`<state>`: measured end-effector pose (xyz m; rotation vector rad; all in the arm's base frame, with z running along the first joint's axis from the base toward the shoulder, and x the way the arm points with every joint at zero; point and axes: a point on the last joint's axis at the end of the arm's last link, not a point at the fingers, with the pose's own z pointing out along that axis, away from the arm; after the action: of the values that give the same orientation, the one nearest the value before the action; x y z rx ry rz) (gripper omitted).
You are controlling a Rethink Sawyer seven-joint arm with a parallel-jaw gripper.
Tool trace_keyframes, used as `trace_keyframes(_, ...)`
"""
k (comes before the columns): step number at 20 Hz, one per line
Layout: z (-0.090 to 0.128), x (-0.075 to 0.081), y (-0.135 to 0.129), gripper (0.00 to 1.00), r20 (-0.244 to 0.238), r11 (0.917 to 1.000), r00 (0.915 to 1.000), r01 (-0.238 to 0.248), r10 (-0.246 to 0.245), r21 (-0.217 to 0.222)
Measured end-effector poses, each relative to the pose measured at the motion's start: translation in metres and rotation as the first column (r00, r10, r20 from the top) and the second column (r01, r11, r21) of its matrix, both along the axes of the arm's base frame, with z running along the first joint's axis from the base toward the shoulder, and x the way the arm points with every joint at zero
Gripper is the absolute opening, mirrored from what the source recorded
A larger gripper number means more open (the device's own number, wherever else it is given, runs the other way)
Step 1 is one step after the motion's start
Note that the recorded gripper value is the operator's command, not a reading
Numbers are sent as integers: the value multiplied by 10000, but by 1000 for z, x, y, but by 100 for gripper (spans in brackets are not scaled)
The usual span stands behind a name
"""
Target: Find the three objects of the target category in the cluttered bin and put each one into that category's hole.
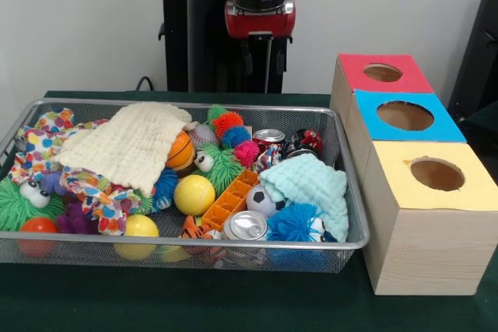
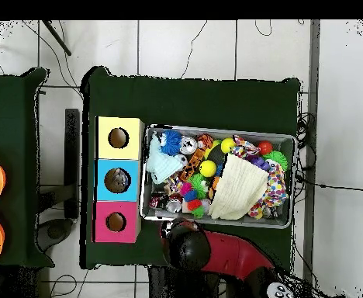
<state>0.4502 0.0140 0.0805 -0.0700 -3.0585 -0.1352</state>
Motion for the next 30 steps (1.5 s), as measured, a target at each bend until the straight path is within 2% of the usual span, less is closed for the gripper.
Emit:
trace_keyframes(5, -3, -7, -13, 100, -2, 9997, 9997, -232, 232, -39)
trace_keyframes(8, 2, -3, -28, 100, 161, 9999, 9998, -108, 109, -31)
trace_keyframes(12, 18, 5, -61, 100, 321, 9990, 9985, 448, -449, 22)
trace_keyframes(15, 34, 9, -92, 100, 477, 9954, 9943, 955, -955, 16)
trace_keyframes(18, 38, 6, -117, 100, 633, 9926, 9908, 1209, -1200, -104)
trace_keyframes(20, 33, 1, -125, 100, 629, 9935, 9918, 1122, -1109, -173)
trace_keyframes(24, 7, -8, -126, 100, 675, 9988, 9968, 452, -438, -196)
trace_keyframes(27, -14, -7, -120, 100, 712, 10000, 9974, 79, -75, -52)
trace_keyframes(30, -36, 1, -114, 100, 637, 9998, 9979, -122, 113, 141)
